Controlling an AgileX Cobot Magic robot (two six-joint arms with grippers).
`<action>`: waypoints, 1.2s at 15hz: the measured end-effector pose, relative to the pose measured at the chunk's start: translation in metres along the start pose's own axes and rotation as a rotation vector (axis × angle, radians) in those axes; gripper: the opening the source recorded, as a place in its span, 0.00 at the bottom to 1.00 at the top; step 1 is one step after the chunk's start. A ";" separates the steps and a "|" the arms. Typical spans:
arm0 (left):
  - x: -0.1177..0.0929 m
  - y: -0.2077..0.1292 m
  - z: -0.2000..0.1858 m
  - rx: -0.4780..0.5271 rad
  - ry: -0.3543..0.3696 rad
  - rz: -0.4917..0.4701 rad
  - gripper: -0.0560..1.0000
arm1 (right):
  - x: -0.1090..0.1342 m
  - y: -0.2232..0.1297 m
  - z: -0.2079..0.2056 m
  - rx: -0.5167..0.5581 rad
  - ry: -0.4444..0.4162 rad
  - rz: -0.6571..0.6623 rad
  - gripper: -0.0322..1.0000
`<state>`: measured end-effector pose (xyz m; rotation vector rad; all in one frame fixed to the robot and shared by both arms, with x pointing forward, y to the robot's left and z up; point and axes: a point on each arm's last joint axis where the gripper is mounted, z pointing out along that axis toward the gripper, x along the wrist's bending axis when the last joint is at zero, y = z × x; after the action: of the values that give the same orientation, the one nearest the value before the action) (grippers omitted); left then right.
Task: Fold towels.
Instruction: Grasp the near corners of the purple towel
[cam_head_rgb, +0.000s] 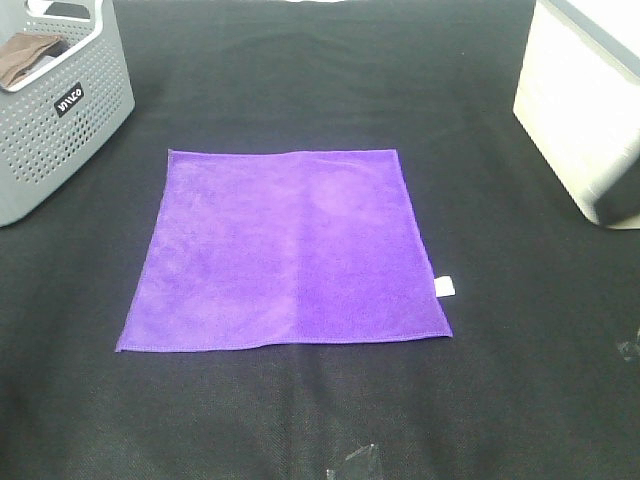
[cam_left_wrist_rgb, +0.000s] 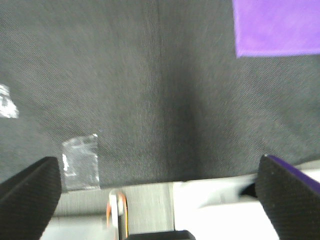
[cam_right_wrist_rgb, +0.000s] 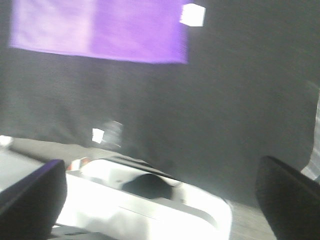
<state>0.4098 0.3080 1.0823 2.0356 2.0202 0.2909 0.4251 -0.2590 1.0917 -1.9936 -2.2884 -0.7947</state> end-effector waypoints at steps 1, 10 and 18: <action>0.000 0.015 0.015 0.035 -0.023 -0.008 0.99 | -0.003 0.014 0.014 0.023 0.033 -0.005 0.96; -0.009 0.083 0.155 0.195 -0.296 0.001 0.99 | -0.049 0.064 0.128 0.123 0.034 0.027 0.96; -0.012 0.090 0.219 0.223 -0.406 0.007 0.99 | -0.078 0.058 0.208 0.230 0.063 0.066 0.96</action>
<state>0.5652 0.2866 0.9040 2.0214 1.8544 -0.3371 0.5602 -0.2497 0.9067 -1.9036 -2.1557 -0.5534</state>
